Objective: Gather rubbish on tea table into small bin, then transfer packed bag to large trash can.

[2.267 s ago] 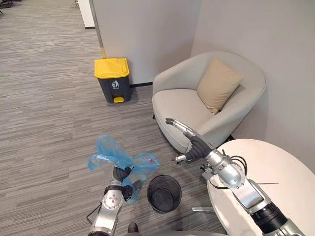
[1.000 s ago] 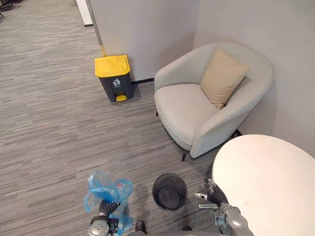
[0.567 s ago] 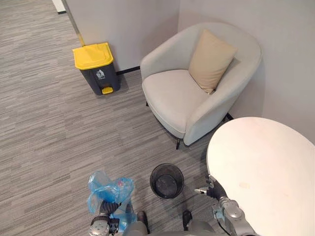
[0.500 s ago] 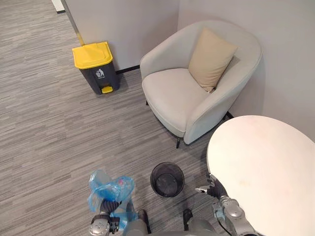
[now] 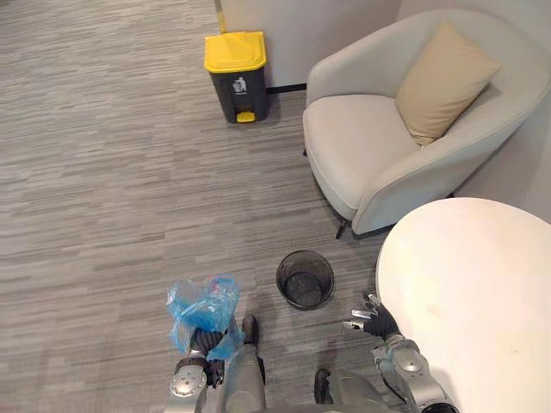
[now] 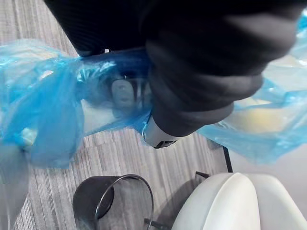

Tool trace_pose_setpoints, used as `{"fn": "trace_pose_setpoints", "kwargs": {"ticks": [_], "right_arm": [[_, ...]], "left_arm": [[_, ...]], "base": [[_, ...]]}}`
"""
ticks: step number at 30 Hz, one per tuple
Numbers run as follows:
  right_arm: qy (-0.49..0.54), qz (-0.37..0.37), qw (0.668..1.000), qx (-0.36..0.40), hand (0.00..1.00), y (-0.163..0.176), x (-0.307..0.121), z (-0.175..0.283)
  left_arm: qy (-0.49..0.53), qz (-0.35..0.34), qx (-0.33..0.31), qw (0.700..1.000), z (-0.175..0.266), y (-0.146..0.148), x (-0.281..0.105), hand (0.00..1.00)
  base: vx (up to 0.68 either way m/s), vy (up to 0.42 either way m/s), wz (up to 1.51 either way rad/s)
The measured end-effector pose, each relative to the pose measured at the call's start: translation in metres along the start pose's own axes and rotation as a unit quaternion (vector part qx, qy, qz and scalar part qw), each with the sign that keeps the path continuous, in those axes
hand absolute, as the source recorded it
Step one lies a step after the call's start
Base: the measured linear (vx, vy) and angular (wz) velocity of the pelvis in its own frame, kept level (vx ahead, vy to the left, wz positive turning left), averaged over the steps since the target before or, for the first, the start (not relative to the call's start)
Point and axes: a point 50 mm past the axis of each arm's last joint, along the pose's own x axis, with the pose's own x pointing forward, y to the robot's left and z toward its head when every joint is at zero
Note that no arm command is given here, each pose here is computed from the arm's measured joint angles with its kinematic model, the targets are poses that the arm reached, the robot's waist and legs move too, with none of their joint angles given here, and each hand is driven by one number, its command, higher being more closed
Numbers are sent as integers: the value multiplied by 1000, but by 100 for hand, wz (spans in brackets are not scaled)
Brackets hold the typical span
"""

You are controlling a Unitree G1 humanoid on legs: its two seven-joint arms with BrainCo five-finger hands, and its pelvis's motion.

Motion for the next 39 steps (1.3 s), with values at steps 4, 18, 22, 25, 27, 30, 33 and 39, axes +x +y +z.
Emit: {"fn": "trace_pose_setpoints", "kwargs": {"ticks": [4, 18, 22, 25, 27, 30, 33, 39], "right_arm": [[6, -31, 999, 6, 0, -13, -1, -3], [46, -42, 998, 32, 0, -7, -6, -19], [53, -42, 997, 32, 0, -7, -6, -22], [53, -42, 997, 31, 0, -7, -5, -20], [58, -40, 997, 30, 0, -6, -5, -22], [73, -36, 996, 31, 0, -4, -6, -28], [73, -19, 997, 27, 0, 5, -7, -28], [78, -10, 997, 27, 0, 8, -8, -31]], "left_arm": [[-10, -6, 3, 1000, 6, -2, 4, 100], [32, -10, 32, 999, -13, 7, 0, 100], [32, -9, 35, 999, -13, 7, 0, 100], [33, -5, 33, 999, -13, 9, 0, 100], [36, -4, 33, 999, -15, 9, -1, 100], [44, -3, 34, 998, -20, 11, -4, 100], [38, 2, 43, 998, -17, 17, -4, 100], [33, 20, 55, 998, -12, 30, -1, 100]], "base": [[-145, -6, 78], [-95, 120, 26], [-17, 41, 1], [53, 51, 3], [98, 98, 5], [157, 88, 19], [261, 115, 43], [356, -81, 48]]}}
